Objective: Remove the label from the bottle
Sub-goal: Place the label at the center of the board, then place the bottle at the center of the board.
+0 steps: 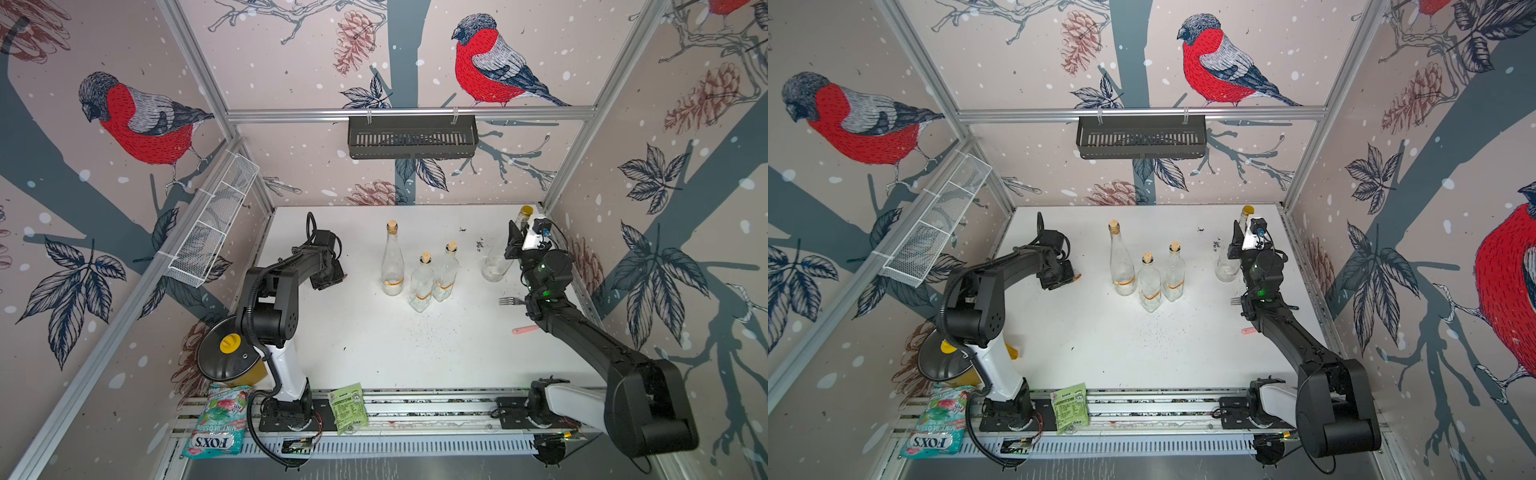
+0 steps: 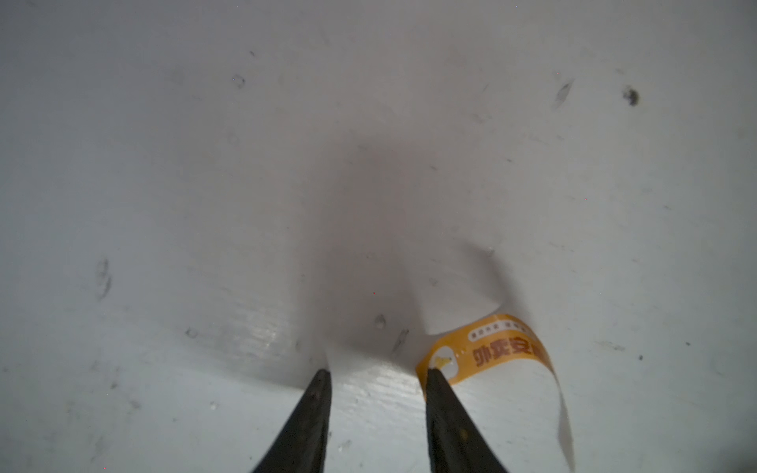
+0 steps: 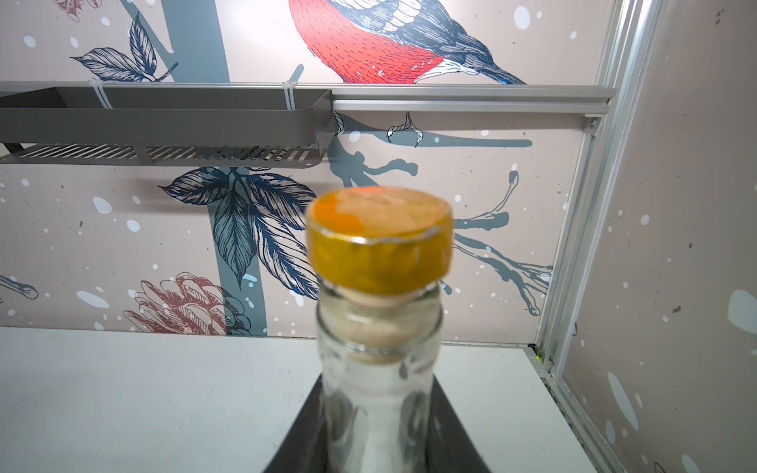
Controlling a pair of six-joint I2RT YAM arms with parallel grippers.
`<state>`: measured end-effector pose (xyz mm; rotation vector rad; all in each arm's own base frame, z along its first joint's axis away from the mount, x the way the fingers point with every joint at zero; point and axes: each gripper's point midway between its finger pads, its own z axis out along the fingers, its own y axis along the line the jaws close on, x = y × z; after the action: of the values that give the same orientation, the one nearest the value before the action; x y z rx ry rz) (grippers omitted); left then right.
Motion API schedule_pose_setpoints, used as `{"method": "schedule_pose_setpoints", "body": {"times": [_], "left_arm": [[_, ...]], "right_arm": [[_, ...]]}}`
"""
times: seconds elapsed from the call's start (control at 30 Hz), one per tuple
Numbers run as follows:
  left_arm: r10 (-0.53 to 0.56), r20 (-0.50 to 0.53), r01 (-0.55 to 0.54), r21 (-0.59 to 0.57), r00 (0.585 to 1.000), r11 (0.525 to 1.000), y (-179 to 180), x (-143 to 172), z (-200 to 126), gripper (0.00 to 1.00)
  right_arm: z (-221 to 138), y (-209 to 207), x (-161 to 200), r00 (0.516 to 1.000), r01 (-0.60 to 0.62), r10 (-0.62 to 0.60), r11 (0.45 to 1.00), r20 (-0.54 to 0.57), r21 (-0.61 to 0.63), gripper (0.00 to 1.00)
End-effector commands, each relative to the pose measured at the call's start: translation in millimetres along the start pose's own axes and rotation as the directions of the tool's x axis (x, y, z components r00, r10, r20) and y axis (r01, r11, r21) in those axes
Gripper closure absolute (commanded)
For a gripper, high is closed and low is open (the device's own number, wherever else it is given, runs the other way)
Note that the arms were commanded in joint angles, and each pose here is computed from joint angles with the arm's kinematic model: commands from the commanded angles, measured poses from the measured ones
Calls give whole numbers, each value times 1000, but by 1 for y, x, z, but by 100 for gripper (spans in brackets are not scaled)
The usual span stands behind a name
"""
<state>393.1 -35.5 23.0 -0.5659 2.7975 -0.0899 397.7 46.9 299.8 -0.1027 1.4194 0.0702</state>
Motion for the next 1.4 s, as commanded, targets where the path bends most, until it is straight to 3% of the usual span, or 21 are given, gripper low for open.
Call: {"method": "schedule_pose_setpoints", "body": {"times": [0.0, 0.2, 0.3, 0.33, 0.4, 0.7, 0.87, 1.0, 1.1, 1.37], "left_arm": [[32, -12, -32, -4, 999, 999, 2, 2, -6, 54], [91, 65, -92, 15, 994, 996, 0, -7, -33, 31], [111, 96, -115, 37, 989, 993, -2, -8, -47, 5], [121, 104, -126, 48, 987, 991, -4, -8, -52, 1], [134, 119, -142, 69, 984, 987, -6, -7, -60, 1], [160, 219, -199, 168, 962, 966, -18, -6, -105, 1], [188, 293, -264, 247, 938, 932, -30, -4, -135, 1], [215, 372, -343, 322, 903, 882, -41, 4, -159, 1], [231, 433, -399, 350, 871, 848, -45, 13, -175, 1], [280, 636, -626, 417, 719, 659, -80, 56, -231, 1]], "right_arm": [[-2, 2, -28, 995, 8, -7, 1000, 103, -13, 100], [3, 5, -24, 997, 14, -12, 999, 76, -30, 97], [7, 8, -21, 998, 21, -18, 999, 57, -40, 81], [8, 9, -21, 998, 20, -18, 999, 53, -43, 73], [12, 12, -17, 999, 20, -19, 998, 34, -52, 61], [17, 18, -8, 1000, 27, -28, 997, -6, -68, 55], [14, 29, -21, 999, 51, -50, 994, 15, -100, 39], [3, 47, -45, 994, 103, -99, 987, 36, -121, 21], [-11, 62, -62, 994, 107, -102, 982, 39, -156, 17], [-65, 102, -92, 996, 80, -63, 940, 62, -332, 12]]}}
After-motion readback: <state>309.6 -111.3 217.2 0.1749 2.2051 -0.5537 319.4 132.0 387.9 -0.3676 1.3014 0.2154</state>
